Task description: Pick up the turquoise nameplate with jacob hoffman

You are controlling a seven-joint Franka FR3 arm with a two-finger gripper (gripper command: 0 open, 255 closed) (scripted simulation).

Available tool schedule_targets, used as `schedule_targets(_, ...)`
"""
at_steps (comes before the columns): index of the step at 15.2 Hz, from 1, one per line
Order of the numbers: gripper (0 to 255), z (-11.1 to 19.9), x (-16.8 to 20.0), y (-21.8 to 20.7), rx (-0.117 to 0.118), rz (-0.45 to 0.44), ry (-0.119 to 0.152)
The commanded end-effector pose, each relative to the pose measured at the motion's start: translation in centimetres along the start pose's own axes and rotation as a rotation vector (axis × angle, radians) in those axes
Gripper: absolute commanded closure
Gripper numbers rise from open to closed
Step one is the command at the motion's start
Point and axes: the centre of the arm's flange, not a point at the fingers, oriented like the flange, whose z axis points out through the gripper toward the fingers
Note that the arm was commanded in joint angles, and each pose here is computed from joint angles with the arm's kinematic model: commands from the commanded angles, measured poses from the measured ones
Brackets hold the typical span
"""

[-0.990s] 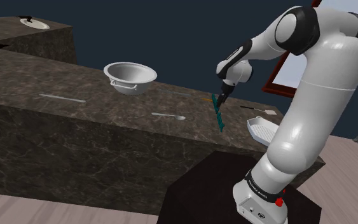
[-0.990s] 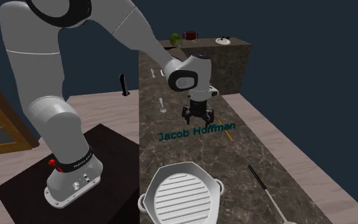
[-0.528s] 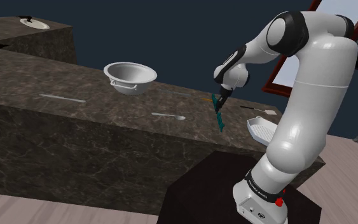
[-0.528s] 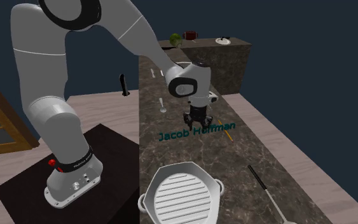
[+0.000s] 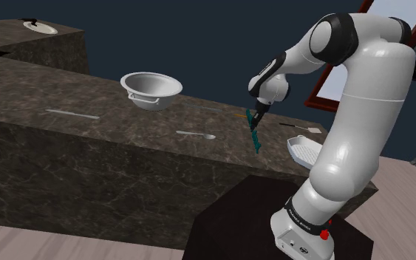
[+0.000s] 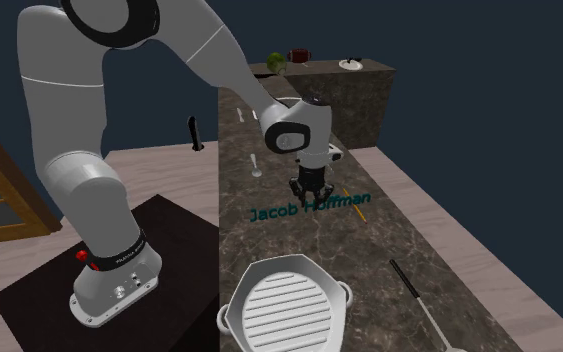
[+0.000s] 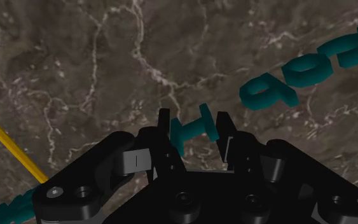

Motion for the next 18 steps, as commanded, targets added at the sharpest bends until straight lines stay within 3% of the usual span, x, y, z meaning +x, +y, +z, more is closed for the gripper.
schedule_targets(1, 255, 0.0, 0.0, -0.1, 0.000, 0.000, -0.001)
schedule_targets(18, 255, -8.0, 0.1, 0.1, 0.000, 0.000, -0.001)
